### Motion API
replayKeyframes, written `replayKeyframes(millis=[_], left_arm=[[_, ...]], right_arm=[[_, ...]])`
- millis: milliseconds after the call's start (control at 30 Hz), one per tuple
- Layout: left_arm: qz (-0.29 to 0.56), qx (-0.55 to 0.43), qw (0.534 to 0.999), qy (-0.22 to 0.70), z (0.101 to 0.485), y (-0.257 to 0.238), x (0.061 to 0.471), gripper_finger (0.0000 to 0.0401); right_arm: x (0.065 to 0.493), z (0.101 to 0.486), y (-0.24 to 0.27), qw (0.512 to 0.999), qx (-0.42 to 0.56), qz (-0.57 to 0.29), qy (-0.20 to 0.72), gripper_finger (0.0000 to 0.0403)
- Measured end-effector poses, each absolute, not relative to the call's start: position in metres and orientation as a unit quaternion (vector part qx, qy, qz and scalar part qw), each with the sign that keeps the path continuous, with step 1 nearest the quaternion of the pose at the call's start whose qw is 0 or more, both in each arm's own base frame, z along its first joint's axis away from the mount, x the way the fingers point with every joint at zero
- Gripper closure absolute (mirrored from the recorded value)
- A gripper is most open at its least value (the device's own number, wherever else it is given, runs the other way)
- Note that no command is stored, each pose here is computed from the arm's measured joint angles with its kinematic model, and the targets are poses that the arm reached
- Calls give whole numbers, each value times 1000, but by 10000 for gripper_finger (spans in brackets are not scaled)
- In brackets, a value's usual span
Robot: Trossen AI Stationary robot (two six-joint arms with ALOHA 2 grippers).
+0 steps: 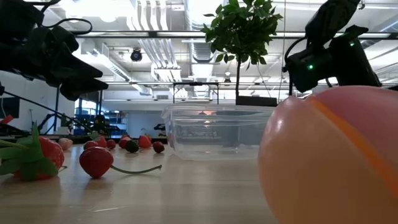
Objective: Pick and placing Produce into tupperware
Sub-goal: Put the red strawberry into the transparent bin
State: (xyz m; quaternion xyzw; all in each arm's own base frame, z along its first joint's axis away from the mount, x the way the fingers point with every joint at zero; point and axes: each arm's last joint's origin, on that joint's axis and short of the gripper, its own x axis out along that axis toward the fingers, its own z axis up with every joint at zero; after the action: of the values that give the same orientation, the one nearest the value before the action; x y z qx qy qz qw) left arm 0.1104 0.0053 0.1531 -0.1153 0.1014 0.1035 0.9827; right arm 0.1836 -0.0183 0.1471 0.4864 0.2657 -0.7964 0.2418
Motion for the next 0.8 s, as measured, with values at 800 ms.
replayKeyframes(millis=[800], left_arm=[[103, -115, 983, 101, 153, 5, 110, 163]], right_arm=[[176, 130, -21, 252, 481, -797, 264, 235]])
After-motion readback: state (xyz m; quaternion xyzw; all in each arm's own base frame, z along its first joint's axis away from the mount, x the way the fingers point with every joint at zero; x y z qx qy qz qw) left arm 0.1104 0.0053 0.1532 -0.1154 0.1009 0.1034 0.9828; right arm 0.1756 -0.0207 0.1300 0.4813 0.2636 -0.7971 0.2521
